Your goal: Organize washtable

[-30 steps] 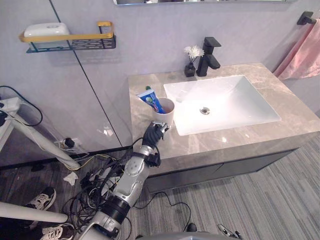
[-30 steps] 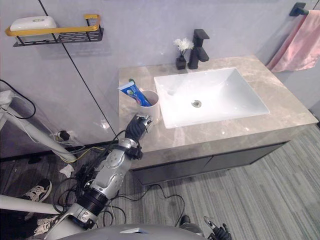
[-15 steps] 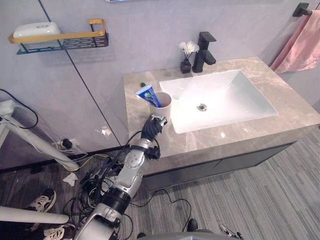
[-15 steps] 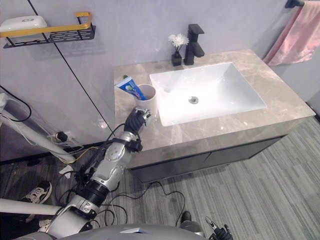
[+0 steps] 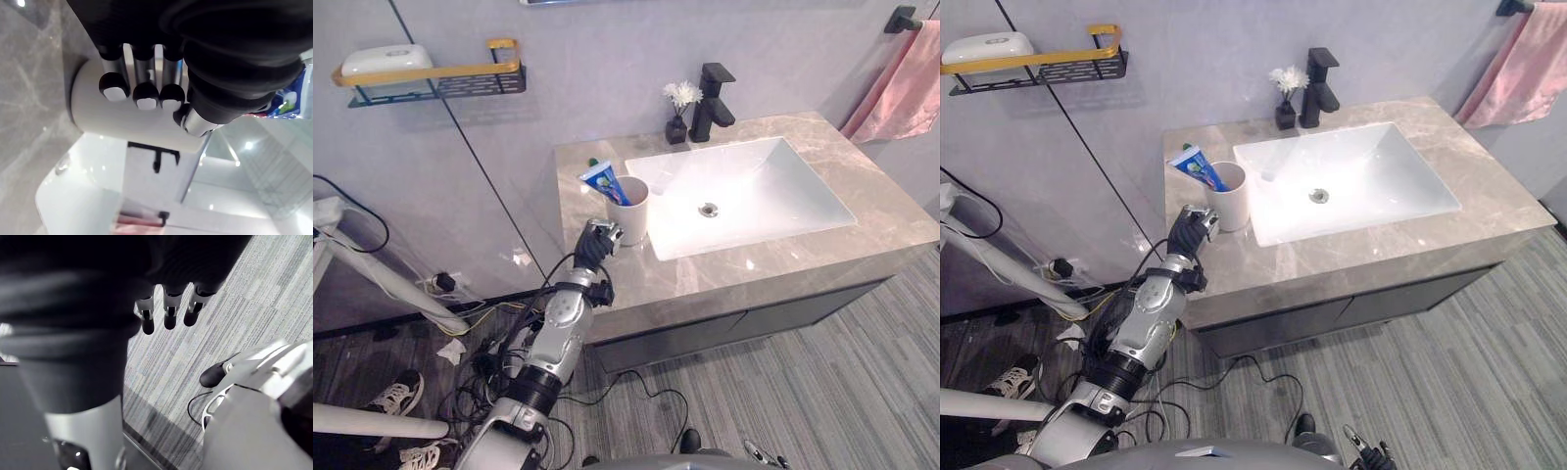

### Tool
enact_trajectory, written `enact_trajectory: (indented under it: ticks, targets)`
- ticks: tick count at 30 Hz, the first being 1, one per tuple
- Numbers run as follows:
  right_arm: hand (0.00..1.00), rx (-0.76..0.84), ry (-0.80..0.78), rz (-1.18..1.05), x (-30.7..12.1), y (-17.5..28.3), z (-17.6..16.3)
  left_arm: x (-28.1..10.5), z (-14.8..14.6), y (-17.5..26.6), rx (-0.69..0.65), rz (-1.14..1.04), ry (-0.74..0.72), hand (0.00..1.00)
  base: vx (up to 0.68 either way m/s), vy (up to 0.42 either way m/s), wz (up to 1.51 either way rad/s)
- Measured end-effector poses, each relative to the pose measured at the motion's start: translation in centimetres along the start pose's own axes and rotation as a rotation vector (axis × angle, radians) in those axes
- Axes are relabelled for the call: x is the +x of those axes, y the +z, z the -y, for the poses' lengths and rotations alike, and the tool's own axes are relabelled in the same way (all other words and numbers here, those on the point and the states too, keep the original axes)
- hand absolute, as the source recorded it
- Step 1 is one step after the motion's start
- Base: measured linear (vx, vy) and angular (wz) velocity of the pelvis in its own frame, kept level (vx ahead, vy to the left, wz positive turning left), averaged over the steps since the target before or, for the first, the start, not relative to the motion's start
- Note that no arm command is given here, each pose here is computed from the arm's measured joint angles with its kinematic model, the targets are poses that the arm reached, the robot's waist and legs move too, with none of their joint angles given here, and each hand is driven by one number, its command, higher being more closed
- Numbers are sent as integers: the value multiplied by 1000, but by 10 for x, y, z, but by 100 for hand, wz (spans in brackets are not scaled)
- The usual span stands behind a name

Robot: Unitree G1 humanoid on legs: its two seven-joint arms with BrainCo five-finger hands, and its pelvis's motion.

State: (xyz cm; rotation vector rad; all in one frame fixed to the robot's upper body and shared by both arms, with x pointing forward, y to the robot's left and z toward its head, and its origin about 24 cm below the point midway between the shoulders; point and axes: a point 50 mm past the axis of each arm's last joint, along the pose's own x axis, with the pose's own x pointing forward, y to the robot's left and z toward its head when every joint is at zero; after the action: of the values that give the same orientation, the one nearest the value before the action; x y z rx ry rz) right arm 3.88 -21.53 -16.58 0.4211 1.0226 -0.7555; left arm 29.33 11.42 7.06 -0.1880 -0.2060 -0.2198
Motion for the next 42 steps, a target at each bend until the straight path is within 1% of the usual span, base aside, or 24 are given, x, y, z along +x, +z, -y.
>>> enact_trajectory:
  ticks: [4,6,10,15,20,27,32,42]
  targets:
    - [0,0,1,-1,0,0,0,-15,6,7,-37,37,-42,100,4,2,3]
    - [0,0,1,-1,0,0,1,-23,9,8,-82,43,-57,100,0,0,0]
    - [0,-2,1,-3,0,-1,2,-38,24,2,-179,15,-126,100,0,0,0]
    - [0,-12,2,-2,0,0,3,-43,47,-6,-253,-28,-225,100,-4,-3,4]
    - [0,-51,15,-1,1,2,2,-46,60,-10,-287,-57,-280,100,0,0,0]
    - [0,-53,6,-3,1,1,3,-43,74,-20,-270,-111,-342,100,0,0,0]
    - [0,-53,5,-1,1,2,2,-28,72,-23,-224,-130,-341,100,0,0,0]
    - [0,-44,2,-5,1,1,0,-3,71,-23,-87,-127,-337,100,3,2,-2]
